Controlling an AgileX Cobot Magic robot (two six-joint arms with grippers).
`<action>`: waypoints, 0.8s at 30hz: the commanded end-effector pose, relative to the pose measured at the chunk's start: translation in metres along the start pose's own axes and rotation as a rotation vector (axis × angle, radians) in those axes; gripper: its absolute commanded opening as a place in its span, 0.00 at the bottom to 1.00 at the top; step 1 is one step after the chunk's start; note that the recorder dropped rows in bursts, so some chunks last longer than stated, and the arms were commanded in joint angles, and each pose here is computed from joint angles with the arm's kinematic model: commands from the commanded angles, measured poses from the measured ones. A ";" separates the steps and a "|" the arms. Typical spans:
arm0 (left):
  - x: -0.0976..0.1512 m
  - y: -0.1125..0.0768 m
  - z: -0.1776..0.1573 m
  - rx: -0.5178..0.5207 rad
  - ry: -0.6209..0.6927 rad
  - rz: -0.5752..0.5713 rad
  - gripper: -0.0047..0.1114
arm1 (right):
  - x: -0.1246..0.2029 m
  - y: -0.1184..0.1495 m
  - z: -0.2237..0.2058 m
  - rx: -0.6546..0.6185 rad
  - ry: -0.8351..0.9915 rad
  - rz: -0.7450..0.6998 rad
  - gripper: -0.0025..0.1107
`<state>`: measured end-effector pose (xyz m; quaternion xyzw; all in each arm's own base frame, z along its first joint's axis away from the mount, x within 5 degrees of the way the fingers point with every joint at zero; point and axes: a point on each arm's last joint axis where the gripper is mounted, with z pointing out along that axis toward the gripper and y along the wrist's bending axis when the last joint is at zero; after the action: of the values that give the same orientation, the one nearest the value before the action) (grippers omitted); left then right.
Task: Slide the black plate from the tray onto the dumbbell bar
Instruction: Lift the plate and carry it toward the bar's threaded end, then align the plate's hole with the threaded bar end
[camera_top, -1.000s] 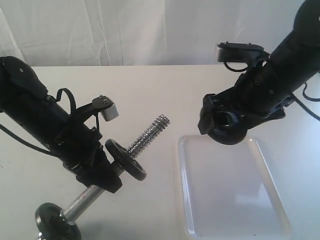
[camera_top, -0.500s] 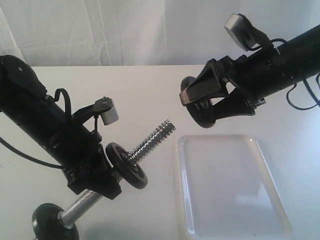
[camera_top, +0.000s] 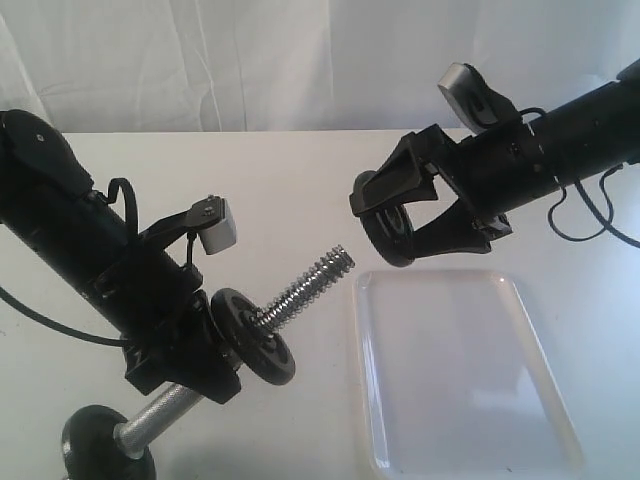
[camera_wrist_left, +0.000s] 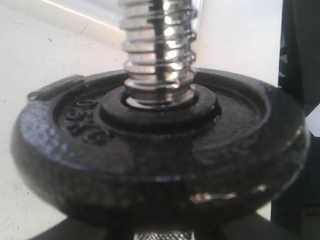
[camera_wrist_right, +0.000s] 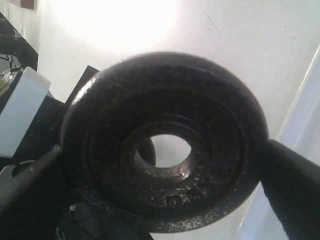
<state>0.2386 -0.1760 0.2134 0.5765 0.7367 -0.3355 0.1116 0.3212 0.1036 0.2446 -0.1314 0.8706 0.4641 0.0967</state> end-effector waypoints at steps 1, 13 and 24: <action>-0.017 -0.018 -0.014 0.071 -0.114 0.030 0.04 | -0.001 0.018 -0.002 -0.052 -0.012 -0.004 0.02; -0.017 -0.018 -0.014 0.071 -0.114 0.030 0.04 | 0.008 0.040 0.020 -0.069 0.065 -0.078 0.02; -0.013 -0.011 -0.013 0.012 -0.077 -0.008 0.04 | 0.013 0.054 0.006 -0.031 0.053 -0.142 0.02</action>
<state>0.2418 -0.1750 0.2117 0.5641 0.7523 -0.3201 0.1156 0.2973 0.1342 0.2628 -0.2021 0.8685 0.4434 0.0906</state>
